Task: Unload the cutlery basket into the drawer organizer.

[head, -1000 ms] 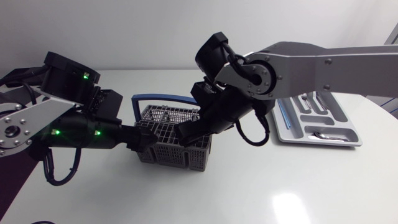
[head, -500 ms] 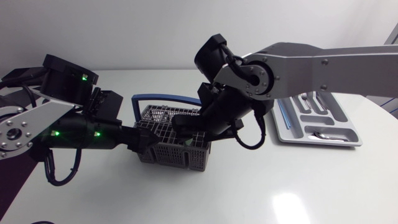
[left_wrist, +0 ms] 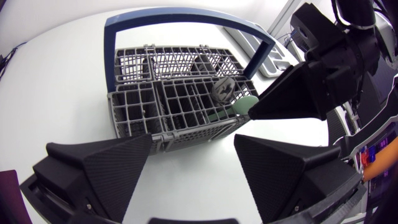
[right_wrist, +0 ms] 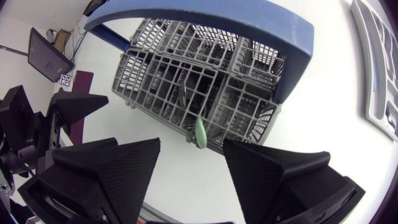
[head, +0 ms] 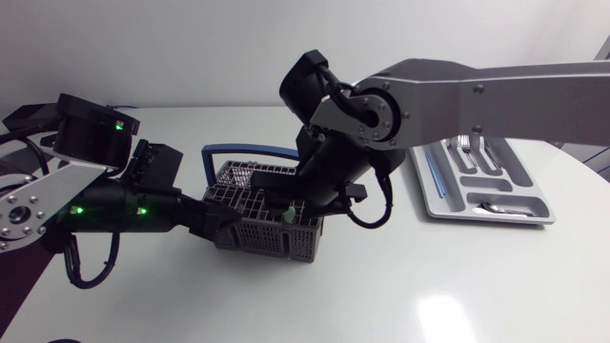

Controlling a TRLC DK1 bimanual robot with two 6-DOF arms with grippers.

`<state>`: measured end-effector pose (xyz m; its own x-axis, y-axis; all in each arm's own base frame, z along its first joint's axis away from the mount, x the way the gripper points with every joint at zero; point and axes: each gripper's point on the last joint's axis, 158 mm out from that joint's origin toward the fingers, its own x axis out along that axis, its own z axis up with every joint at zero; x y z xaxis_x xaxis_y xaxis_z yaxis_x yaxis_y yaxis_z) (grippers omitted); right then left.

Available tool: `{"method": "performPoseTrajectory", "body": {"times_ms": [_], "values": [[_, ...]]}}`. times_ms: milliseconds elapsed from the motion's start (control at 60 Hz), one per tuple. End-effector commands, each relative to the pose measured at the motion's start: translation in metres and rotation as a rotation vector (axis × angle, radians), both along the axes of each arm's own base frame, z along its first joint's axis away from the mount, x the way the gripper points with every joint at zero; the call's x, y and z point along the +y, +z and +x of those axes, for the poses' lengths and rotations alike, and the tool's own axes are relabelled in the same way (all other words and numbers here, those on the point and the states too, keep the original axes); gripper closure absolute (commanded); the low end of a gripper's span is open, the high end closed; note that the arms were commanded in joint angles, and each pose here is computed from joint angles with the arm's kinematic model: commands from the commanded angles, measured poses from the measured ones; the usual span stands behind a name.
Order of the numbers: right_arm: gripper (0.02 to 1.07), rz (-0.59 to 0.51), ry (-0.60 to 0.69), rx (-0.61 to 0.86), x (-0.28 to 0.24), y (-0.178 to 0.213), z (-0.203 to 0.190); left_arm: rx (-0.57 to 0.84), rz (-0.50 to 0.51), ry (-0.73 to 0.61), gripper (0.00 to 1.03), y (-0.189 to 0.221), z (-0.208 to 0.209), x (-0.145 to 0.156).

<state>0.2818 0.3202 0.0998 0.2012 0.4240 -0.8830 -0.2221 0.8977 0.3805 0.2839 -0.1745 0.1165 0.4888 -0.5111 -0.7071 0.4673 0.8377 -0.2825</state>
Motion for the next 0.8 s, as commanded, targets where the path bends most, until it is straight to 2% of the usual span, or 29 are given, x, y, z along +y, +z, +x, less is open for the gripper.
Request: {"method": "performPoseTrajectory", "body": {"times_ms": [0, 217, 333, 400, 567, 700, 783], "values": [[0.53, -0.012, -0.038, 0.017, 0.002, -0.003, 0.001, -0.008, 0.003, -0.019, 0.11, -0.004, -0.004, 0.001], [0.71, -0.049, -0.054, 0.003, -0.003, -0.011, 0.003, -0.004, -0.012, -0.034, 0.11, -0.004, -0.007, -0.002], [0.71, -0.053, -0.055, 0.004, -0.004, -0.014, 0.004, -0.008, -0.013, -0.039, 0.11, -0.003, -0.008, -0.003], [0.79, -0.054, -0.056, -0.002, -0.004, -0.016, 0.005, -0.009, -0.014, -0.039, 0.11, -0.003, -0.009, -0.003], [0.84, -0.054, -0.053, -0.012, -0.003, -0.017, 0.006, -0.01, -0.015, -0.042, 0.11, -0.003, -0.01, -0.004], [0.85, -0.064, -0.052, -0.005, -0.004, -0.023, 0.007, -0.016, -0.021, -0.042, 0.11, -0.001, -0.012, -0.004], [0.94, -0.062, -0.052, -0.017, -0.004, -0.025, 0.008, -0.018, -0.021, -0.05, 0.11, -0.001, -0.014, -0.006]]}}
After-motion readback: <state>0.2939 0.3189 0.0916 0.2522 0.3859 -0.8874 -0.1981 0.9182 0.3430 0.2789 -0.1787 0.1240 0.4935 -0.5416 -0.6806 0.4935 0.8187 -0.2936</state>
